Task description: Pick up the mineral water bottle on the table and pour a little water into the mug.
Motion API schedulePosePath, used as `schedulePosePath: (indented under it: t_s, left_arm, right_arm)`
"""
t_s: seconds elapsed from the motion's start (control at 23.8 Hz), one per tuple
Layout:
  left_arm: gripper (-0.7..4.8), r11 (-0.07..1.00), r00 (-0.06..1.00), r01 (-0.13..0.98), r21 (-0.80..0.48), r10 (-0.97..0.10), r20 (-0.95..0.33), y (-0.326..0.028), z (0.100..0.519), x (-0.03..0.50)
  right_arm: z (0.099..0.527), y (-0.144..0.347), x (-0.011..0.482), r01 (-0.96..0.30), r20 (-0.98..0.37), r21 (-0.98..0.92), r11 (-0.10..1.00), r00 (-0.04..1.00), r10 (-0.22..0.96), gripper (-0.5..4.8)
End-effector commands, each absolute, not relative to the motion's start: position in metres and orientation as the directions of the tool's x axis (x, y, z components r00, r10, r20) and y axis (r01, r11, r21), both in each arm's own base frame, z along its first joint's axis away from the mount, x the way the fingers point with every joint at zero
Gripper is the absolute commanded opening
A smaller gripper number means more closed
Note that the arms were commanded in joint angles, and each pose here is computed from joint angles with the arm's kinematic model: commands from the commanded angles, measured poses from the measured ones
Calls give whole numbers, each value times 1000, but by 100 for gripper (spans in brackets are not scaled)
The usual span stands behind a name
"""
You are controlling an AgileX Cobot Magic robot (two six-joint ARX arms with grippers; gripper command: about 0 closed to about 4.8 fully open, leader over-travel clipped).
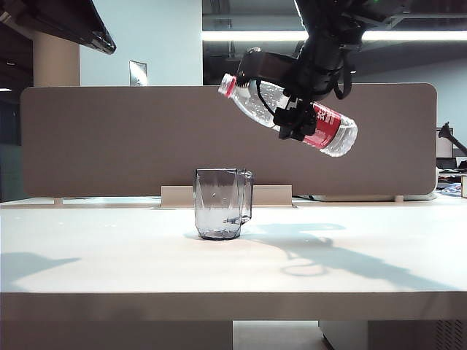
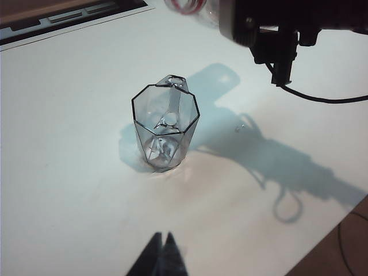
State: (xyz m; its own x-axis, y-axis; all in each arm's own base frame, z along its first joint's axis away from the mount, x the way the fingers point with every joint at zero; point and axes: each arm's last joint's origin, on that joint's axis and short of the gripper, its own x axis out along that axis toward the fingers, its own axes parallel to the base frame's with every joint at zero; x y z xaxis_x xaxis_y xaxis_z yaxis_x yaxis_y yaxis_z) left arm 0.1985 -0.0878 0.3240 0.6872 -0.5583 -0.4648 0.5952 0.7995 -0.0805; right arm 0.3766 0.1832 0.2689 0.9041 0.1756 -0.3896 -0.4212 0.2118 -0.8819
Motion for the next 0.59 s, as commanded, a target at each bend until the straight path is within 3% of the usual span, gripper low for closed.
schedulePosePath:
  t_s: [0.04,0.59]
  left_arm:
    - [-4,792,687,605,-82,-571,-449,-88,326,198]
    - [-4,791,687,606,-81,-572,-449,-88,326,198]
  right_arm:
    - [281,185,377,-329,-315,-942,57,932,177,301]
    - [289,186,379,-201,-235,-962,-184,953,192,301]
